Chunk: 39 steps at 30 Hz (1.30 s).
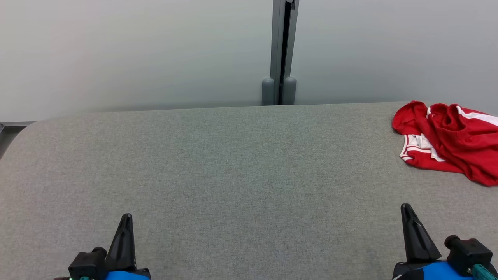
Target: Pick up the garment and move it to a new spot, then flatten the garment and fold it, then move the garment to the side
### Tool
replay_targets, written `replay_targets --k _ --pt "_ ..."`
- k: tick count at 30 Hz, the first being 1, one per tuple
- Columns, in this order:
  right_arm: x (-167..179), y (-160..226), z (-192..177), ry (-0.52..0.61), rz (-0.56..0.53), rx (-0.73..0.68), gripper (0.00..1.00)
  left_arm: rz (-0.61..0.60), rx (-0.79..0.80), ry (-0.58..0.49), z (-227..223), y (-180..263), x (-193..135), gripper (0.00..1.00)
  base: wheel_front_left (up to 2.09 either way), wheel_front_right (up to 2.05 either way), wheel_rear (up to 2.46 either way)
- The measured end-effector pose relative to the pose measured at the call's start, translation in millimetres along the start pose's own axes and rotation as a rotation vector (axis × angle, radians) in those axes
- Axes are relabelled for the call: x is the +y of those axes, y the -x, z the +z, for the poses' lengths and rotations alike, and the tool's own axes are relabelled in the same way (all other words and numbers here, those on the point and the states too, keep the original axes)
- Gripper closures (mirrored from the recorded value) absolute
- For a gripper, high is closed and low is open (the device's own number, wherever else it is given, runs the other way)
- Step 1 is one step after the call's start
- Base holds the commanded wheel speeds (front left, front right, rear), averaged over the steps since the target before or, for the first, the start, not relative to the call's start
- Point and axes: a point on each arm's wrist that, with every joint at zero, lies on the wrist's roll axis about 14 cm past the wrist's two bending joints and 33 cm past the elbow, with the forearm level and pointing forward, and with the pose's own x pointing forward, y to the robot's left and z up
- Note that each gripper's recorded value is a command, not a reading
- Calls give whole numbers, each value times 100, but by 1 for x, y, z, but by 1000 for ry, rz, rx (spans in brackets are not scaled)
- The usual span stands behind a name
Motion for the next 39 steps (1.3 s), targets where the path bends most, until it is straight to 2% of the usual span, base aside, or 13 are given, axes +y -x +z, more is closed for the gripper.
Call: replay_targets --k 17,39 --pt "-11 0 -10 -299 -72 45 100 84 46 309 -8 0 13 100 0 0 0" --pt "-16 -8 -9 -636 -112 48 100 119 31 652 1 -10 18 100 0 0 0"
